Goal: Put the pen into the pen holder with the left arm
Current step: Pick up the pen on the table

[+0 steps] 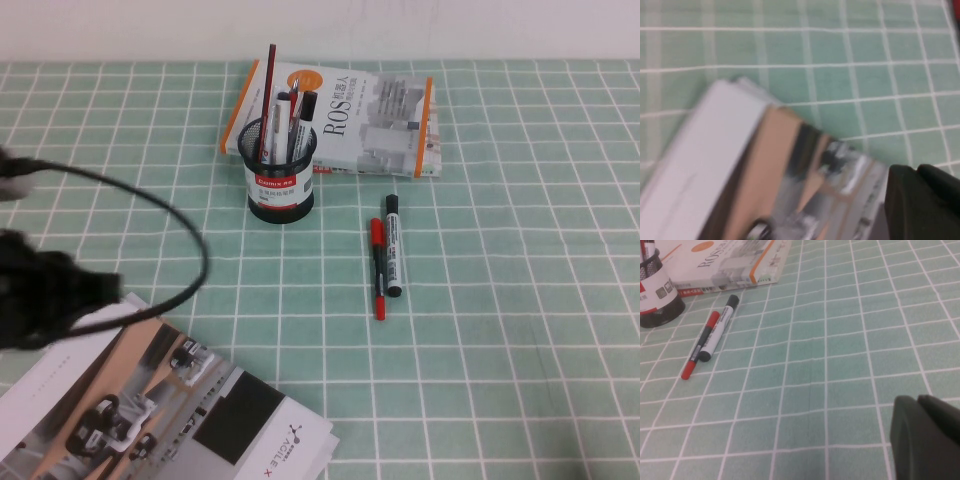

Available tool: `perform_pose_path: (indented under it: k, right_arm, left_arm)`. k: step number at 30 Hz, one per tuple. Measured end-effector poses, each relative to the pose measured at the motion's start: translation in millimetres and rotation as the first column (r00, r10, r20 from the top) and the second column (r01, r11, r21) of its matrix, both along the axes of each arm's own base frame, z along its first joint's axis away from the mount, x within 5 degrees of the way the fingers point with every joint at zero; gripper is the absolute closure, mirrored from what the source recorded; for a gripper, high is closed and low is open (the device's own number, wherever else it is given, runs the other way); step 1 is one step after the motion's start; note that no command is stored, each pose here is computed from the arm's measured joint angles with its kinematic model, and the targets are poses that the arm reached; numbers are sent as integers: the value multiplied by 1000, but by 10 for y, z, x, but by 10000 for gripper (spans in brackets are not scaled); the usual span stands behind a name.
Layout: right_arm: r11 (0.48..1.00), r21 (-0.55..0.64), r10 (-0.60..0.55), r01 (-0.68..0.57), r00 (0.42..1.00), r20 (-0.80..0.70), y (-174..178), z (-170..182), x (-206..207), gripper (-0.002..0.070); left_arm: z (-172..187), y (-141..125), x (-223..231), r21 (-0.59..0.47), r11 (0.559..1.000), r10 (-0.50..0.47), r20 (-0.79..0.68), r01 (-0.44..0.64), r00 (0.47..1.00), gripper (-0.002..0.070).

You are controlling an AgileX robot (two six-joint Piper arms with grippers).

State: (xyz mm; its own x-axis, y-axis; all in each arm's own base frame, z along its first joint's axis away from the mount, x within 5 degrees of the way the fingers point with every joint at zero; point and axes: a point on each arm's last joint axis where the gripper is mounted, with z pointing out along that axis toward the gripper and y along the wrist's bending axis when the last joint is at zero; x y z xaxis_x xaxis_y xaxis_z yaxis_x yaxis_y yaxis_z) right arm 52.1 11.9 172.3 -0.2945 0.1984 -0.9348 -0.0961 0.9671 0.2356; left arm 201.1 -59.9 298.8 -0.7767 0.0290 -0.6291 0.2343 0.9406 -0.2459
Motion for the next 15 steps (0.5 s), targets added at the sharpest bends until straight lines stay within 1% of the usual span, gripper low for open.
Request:
perform_pose_path:
  k: [3, 7, 15]
  right_arm:
    - [1000, 0, 0, 0, 1000, 0, 0, 0, 0, 696]
    - [1000, 0, 0, 0, 1000, 0, 0, 0, 0, 696]
    - [1000, 0, 0, 0, 1000, 0, 0, 0, 0, 696]
  left_arm:
    - [-57, -249, 213, 13, 996, -85, -33, 86, 996, 678]
    - [-125, -679, 461, 47, 979, -198, -45, 200, 979, 678]
    - [-277, -1475, 932, 68, 954, -280, -153, 293, 948, 678]
